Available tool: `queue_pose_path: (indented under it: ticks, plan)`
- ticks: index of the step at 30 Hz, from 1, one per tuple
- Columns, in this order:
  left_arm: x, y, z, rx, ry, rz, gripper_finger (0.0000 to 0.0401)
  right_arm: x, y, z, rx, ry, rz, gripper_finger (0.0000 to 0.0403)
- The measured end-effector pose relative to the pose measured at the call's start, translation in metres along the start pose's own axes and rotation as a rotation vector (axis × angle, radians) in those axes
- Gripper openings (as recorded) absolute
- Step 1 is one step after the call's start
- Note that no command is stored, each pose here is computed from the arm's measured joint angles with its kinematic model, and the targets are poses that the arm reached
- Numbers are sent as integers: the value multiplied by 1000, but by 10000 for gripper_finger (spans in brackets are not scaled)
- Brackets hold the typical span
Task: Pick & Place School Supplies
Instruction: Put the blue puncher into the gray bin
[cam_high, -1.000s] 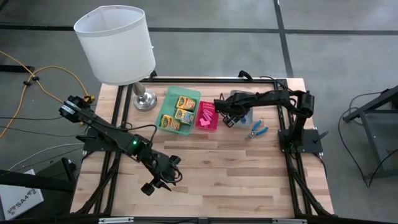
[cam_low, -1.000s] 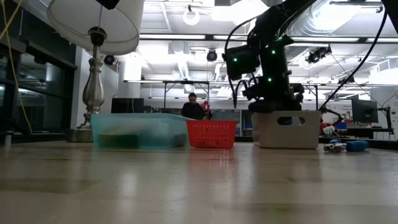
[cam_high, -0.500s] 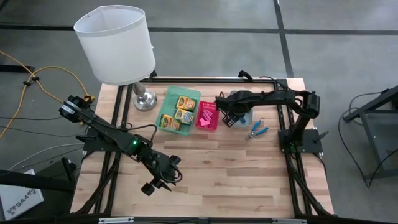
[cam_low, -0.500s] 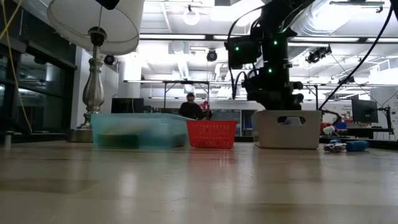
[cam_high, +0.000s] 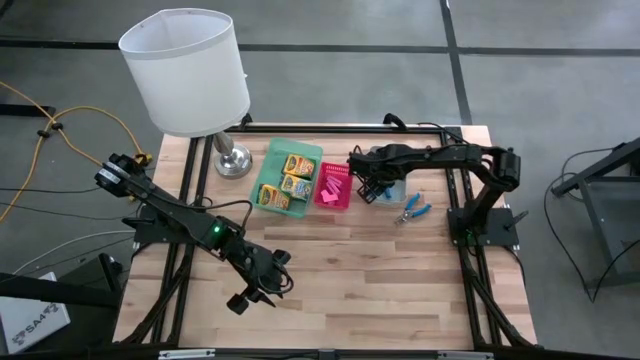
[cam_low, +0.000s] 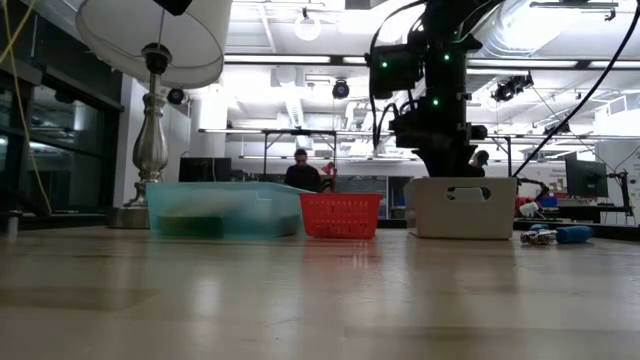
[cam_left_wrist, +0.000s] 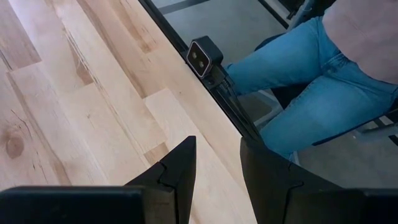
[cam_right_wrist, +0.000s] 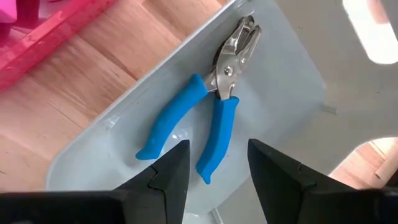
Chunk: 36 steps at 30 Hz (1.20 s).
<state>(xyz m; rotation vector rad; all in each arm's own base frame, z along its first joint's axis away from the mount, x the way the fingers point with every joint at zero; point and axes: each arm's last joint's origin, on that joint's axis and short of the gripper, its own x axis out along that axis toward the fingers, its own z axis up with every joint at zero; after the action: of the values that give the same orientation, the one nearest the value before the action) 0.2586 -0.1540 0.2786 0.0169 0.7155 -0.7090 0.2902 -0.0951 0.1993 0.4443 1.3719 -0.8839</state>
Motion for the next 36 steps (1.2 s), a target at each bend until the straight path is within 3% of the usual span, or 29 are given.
queue_pose_path:
  ticks: [16,24,36]
  plan:
    - [0,0,0,0,0,-2,122,-1,-1,-1,3,9,-3,153]
    - [0,0,0,0,0,-2,122,-23,-13,-10,-12,12,34,153]
    - [0,0,0,1,1,-4,122,-76,-23,-43,-131,-13,250,153]
